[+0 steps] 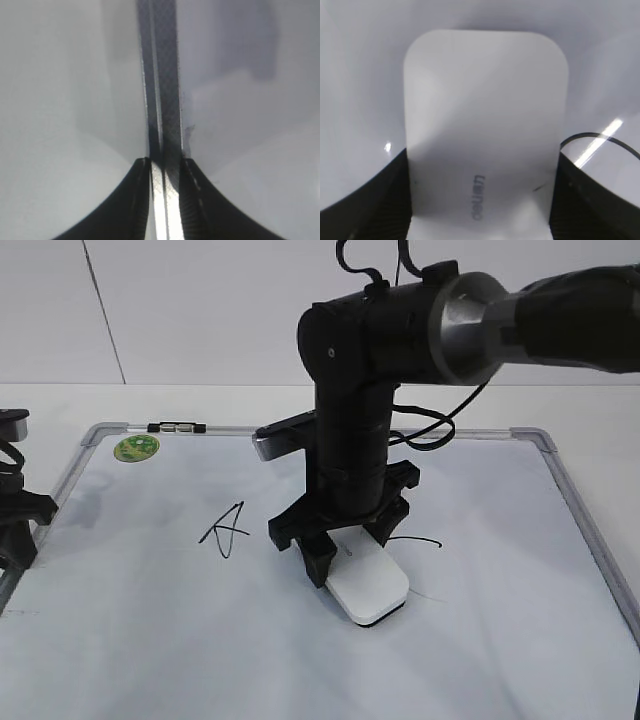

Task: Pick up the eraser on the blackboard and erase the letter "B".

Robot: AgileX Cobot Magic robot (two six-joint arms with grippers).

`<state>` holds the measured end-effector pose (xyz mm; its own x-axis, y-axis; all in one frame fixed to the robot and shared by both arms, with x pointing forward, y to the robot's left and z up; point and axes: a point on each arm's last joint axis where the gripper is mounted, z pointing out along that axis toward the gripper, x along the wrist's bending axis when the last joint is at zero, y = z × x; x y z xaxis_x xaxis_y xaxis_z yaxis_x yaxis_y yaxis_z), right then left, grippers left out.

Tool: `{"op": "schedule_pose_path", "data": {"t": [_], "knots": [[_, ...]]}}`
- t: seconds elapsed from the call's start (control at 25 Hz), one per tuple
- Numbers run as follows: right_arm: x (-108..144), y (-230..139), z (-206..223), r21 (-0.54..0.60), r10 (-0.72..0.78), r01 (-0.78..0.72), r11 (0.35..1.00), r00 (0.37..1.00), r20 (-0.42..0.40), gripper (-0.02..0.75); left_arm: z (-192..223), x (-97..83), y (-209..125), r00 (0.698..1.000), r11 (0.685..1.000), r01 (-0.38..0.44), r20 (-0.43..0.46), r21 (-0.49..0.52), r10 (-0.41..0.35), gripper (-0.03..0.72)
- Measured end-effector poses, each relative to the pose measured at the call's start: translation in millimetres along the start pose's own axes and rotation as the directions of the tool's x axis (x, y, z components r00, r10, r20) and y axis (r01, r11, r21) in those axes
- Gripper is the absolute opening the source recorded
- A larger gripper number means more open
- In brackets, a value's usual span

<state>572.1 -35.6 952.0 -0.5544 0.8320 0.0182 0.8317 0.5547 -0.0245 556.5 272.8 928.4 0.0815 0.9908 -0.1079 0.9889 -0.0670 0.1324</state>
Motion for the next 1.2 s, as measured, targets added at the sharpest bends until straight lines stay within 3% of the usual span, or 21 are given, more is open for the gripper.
{"op": "schedule_pose_path", "data": {"t": [0.48, 0.68, 0.92, 1.2], "knots": [[46.8, -4.2, 6.4, -0.001, -0.110, 0.110, 0.994, 0.994, 0.003, 0.534, 0.0, 0.0, 0.0, 1.000, 1.000, 0.000, 0.000, 0.000, 0.000, 0.147], [44.0, -3.7, 6.4, -0.003, -0.122, 0.122, 0.993, 0.992, 0.034, 0.534, 0.0, 0.0, 0.0, 1.000, 1.000, 0.000, 0.000, 0.000, 0.000, 0.147], [31.3, -0.9, 5.2, -0.012, -0.130, 0.133, 0.991, 0.982, 0.140, 0.534, 0.0, 0.0, 0.0, 1.000, 1.000, 0.000, 0.000, 0.000, 0.000, 0.147], [8.0, 2.5, 4.1, -0.017, -0.079, 0.082, 0.996, 0.984, 0.157, 0.534, 0.0, 0.0, 0.0, 1.000, 1.000, 0.000, 0.000, 0.000, 0.000, 0.147]]}}
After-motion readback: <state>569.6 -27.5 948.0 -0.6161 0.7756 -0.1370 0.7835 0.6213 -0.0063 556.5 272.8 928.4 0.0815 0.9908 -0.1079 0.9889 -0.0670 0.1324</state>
